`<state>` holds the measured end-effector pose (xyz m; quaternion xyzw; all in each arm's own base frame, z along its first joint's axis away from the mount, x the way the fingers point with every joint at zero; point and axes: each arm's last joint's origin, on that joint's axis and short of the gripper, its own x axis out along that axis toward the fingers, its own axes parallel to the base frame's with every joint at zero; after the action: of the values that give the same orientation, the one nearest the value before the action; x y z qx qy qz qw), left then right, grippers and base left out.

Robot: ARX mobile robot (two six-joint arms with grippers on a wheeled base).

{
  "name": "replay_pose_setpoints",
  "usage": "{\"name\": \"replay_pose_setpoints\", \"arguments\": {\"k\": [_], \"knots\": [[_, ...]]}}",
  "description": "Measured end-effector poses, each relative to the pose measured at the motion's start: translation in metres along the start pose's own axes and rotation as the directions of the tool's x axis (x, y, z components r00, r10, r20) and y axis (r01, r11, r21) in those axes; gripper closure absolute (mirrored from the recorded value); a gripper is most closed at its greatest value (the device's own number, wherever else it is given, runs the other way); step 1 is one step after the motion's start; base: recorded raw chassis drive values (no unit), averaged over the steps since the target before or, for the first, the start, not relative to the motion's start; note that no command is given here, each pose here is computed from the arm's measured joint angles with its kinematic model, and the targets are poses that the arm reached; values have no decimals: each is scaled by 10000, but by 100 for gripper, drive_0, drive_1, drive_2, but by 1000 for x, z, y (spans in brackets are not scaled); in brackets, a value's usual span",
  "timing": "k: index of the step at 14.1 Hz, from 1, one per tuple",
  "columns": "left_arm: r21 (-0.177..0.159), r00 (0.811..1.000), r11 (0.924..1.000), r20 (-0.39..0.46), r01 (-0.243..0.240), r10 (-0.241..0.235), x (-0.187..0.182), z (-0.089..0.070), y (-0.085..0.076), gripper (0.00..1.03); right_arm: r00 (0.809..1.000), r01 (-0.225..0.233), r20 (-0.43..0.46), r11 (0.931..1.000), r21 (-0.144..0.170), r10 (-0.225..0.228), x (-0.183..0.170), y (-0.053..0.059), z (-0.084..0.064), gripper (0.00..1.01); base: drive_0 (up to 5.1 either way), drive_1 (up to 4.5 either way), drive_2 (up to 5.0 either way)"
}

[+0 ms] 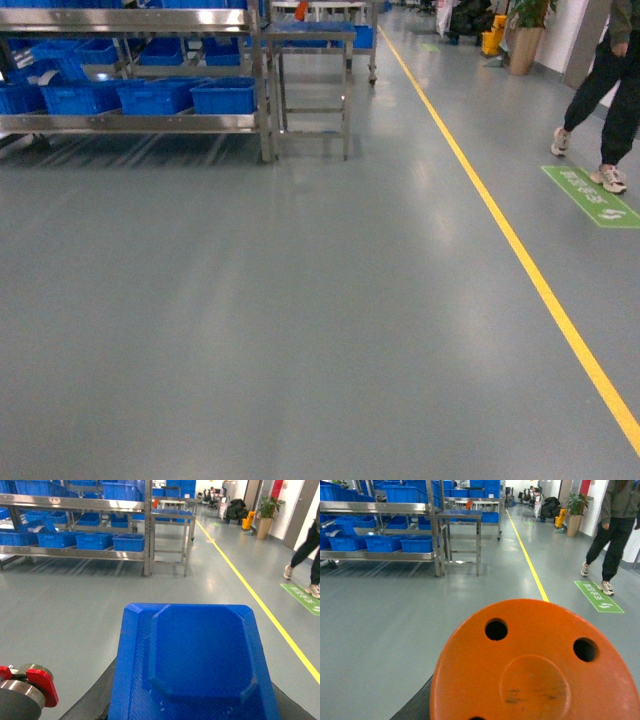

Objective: Sort blue parts and orange caps into right shelf containers

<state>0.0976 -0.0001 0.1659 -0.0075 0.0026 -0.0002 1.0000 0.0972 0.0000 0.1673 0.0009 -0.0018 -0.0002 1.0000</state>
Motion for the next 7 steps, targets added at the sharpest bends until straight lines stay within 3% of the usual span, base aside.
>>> {"name": "replay_pose_setpoints", "arguments": {"k": [2,7], "knots": [[4,10000,10000,-8,0,0,0,0,0,61,10000,0,-31,10000,-4,0,0,0,0,57,-176,-176,-176],[4,10000,10000,-4,0,0,0,0,0,61,10000,-4,8,10000,-4,4,0,0,0,57,12,426,-402]]}}
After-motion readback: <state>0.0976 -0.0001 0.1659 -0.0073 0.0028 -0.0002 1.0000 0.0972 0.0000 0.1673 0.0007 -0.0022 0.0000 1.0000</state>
